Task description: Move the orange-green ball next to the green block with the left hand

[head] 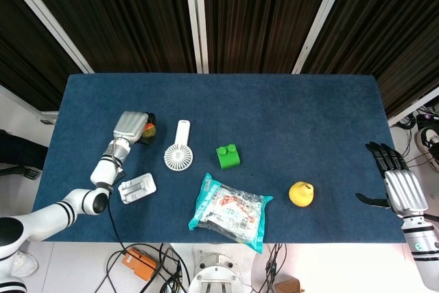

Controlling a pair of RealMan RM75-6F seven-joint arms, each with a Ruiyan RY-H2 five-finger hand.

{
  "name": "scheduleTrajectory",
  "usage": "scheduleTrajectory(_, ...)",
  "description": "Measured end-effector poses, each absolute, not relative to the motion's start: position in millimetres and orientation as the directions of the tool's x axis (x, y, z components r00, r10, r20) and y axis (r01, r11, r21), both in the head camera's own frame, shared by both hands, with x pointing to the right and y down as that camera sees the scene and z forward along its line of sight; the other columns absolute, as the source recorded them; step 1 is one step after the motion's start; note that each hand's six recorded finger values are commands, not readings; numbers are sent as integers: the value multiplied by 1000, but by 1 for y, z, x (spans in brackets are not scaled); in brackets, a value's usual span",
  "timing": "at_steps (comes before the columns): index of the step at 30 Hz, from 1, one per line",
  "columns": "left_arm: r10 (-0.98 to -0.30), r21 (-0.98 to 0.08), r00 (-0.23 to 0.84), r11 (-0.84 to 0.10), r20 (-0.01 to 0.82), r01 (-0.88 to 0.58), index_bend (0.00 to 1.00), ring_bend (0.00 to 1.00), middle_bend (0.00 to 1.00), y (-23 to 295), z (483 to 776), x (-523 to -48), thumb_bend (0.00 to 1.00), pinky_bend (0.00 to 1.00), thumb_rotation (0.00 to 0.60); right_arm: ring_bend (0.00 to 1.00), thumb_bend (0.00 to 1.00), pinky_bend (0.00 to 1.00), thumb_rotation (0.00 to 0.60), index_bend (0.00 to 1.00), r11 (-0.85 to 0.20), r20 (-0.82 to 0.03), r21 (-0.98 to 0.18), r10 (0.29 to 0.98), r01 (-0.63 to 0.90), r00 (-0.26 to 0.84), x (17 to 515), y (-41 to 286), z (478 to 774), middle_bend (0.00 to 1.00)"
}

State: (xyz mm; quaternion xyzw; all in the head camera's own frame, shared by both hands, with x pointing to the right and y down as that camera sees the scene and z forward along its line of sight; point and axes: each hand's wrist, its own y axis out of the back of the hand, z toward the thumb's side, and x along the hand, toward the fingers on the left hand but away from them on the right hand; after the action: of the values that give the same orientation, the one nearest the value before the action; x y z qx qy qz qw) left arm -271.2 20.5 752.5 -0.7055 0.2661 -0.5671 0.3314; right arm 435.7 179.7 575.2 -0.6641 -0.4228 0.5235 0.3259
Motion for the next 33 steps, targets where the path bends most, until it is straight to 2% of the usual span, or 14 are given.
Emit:
scheduleTrajectory(7, -736, -778, 313, -628, 600, 13, 443, 489, 503, -1, 741, -219, 277, 469, 600, 4, 130, 133, 600, 60, -430, -420, -877, 903, 213, 93, 436, 180, 573, 129)
scheduleTrajectory(10, -720, -778, 357, -627, 595, 33, 443, 478, 502, -7, 741, -189, 277, 416, 600, 4, 130, 133, 600, 60, -428, -420, -879, 904, 211, 85, 437, 181, 571, 129)
scheduleTrajectory(17, -679, -765, 416, -640, 605, 68, 443, 452, 501, -11, 753, -129, 276, 315, 600, 4, 130, 133, 600, 60, -427, -421, -880, 904, 209, 75, 437, 182, 570, 129)
scheduleTrajectory(24, -639, -732, 415, -673, 648, 106, 433, 405, 478, -9, 774, -97, 275, 256, 600, 4, 130, 133, 600, 60, -428, -426, -879, 903, 208, 61, 440, 184, 569, 129)
scheduleTrajectory(27, -614, -715, 424, -687, 665, 126, 344, 323, 395, -6, 779, -82, 275, 205, 600, 4, 130, 133, 600, 61, -427, -425, -880, 903, 208, 52, 443, 185, 568, 129)
scheduleTrajectory(29, -607, -709, 430, -695, 669, 120, 241, 252, 309, -4, 780, -78, 271, 172, 600, 4, 130, 133, 600, 60, -424, -424, -881, 904, 209, 47, 444, 186, 568, 129)
scheduleTrajectory(33, -587, -689, 444, -718, 677, 101, 82, 136, 175, -3, 777, -75, 185, 104, 600, 4, 130, 133, 600, 60, -424, -424, -880, 904, 215, 48, 444, 186, 569, 129)
